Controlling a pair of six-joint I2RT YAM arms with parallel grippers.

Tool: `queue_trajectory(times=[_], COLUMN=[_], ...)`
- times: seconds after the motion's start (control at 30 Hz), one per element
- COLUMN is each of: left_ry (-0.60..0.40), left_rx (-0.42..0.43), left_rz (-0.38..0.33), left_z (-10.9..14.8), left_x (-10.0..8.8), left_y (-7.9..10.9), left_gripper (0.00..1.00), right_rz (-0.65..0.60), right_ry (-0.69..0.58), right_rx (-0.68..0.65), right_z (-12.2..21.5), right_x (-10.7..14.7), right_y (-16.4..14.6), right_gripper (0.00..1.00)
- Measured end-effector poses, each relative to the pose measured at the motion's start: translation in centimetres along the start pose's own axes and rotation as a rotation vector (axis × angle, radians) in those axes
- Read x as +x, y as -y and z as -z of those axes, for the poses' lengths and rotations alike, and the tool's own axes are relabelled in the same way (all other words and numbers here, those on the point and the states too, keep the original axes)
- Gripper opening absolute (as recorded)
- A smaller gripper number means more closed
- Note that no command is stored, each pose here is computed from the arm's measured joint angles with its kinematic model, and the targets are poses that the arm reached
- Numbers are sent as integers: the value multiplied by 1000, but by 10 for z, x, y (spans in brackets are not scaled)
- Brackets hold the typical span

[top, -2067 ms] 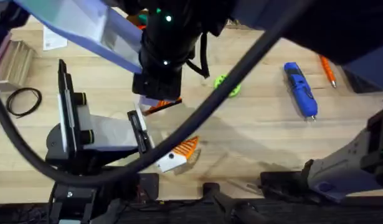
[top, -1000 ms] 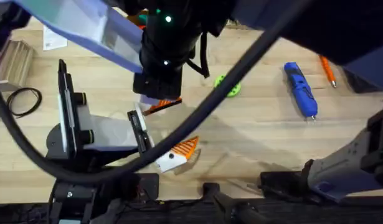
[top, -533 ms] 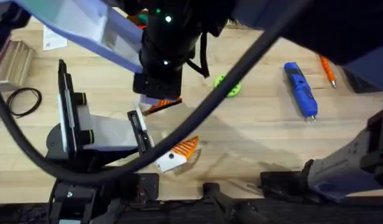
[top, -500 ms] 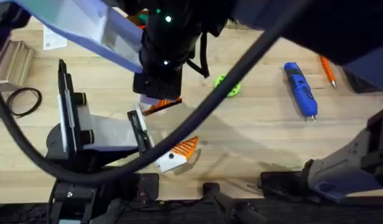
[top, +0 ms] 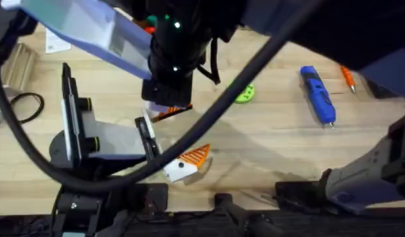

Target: Pick up the gripper from the table and insert it into the empty holder that is missing its gripper. Then pick up a screw, insert it into the mounting hole, and use the screwdriver to tighten it. Finally, clean up the table by picking up the vegetable and placing it into the bucket.

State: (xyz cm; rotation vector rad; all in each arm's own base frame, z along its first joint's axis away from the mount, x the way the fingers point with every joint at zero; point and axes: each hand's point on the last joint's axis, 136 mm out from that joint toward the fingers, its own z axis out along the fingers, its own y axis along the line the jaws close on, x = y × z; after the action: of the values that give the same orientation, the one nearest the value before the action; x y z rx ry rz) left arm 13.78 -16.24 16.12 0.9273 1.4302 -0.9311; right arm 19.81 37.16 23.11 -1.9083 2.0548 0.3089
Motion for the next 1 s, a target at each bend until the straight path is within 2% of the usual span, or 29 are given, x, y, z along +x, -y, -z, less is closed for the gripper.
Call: queue_trajectory(times=[1.0], left_ry=[0], left_rx=[0], left_rz=[-2], left_z=[0], left_x=[0], left_y=[0], left_gripper=[985], right_rz=[3], right_ry=[29], right_rx=[-8], right_z=[-2], right_x=[-7], right_y=[0], right_gripper=[6])
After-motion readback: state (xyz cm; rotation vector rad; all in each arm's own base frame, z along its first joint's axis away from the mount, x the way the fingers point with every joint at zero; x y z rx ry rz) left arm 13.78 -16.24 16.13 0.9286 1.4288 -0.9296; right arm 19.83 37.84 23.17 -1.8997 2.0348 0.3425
